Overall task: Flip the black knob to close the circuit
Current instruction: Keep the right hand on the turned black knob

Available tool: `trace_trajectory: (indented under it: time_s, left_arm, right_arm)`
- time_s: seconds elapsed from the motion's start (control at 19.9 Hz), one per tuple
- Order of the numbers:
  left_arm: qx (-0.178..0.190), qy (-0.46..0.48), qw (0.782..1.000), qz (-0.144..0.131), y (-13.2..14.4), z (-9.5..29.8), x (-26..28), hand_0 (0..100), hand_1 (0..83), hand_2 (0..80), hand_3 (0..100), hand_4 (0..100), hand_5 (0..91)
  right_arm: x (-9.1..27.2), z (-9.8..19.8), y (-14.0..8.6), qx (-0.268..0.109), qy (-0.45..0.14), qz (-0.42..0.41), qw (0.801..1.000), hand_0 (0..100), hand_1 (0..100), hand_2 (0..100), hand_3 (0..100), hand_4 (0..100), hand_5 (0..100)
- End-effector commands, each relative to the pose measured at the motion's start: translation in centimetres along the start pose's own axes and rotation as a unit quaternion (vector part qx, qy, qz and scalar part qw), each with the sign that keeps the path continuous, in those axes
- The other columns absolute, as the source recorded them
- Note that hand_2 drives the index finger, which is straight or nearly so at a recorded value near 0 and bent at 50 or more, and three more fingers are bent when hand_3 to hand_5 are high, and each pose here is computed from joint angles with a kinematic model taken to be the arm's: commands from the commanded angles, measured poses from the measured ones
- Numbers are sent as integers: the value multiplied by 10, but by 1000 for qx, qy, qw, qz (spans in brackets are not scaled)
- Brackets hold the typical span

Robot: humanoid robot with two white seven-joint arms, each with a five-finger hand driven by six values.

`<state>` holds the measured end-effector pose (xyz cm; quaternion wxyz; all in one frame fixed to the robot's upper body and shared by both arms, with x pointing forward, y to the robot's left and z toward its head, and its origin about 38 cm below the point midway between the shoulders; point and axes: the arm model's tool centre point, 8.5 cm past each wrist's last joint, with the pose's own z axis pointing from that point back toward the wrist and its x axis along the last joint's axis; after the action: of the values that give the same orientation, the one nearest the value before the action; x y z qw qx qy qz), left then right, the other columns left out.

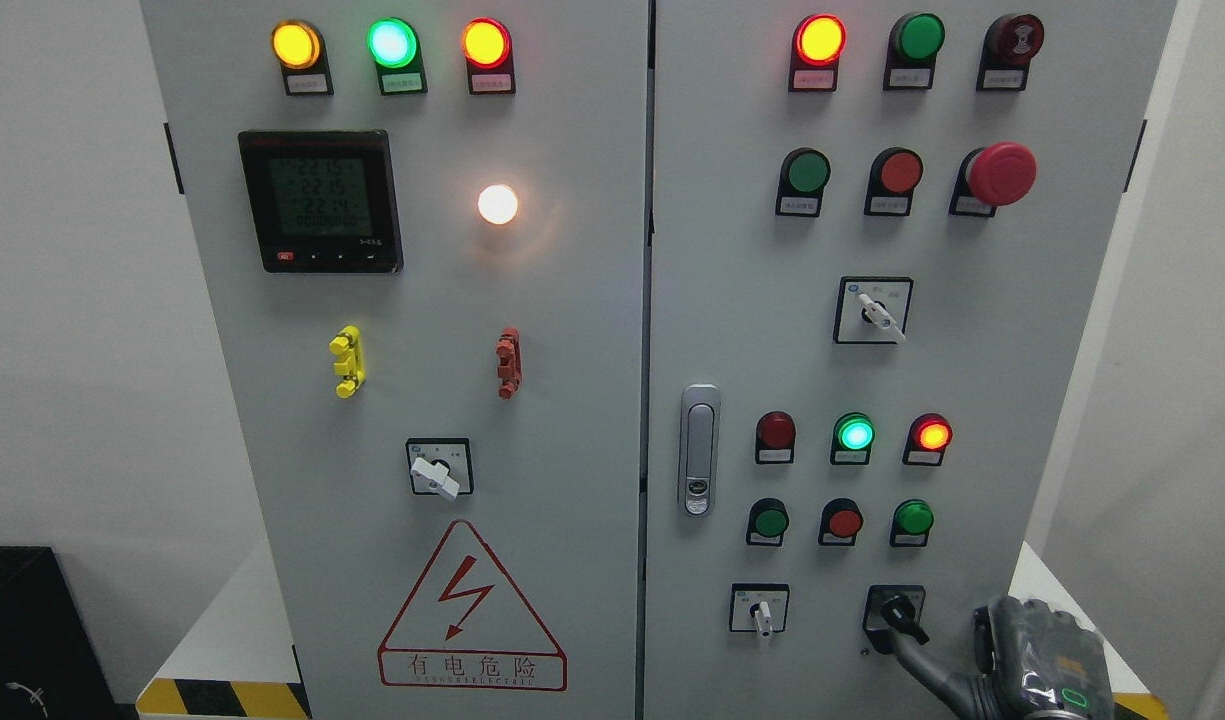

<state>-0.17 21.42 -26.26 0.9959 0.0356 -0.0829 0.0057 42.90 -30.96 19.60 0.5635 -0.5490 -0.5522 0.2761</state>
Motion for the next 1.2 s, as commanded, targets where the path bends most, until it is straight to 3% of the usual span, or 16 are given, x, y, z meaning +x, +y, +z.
trace_trajectory:
  time_s: [0.0, 1.15]
  left_arm:
    - [-4, 9, 1000, -21, -1, 2, -7, 0, 0, 0, 0, 0, 0]
    - [-4, 9, 1000, -21, -1, 2, -7, 0, 0, 0, 0, 0, 0]
  right_arm:
    - [5, 5, -1, -14, -12, -3, 1000, 0, 127, 764, 934, 753, 739]
    - [26, 31, 18, 10, -55, -18, 998, 0, 130, 764, 935, 752, 736]
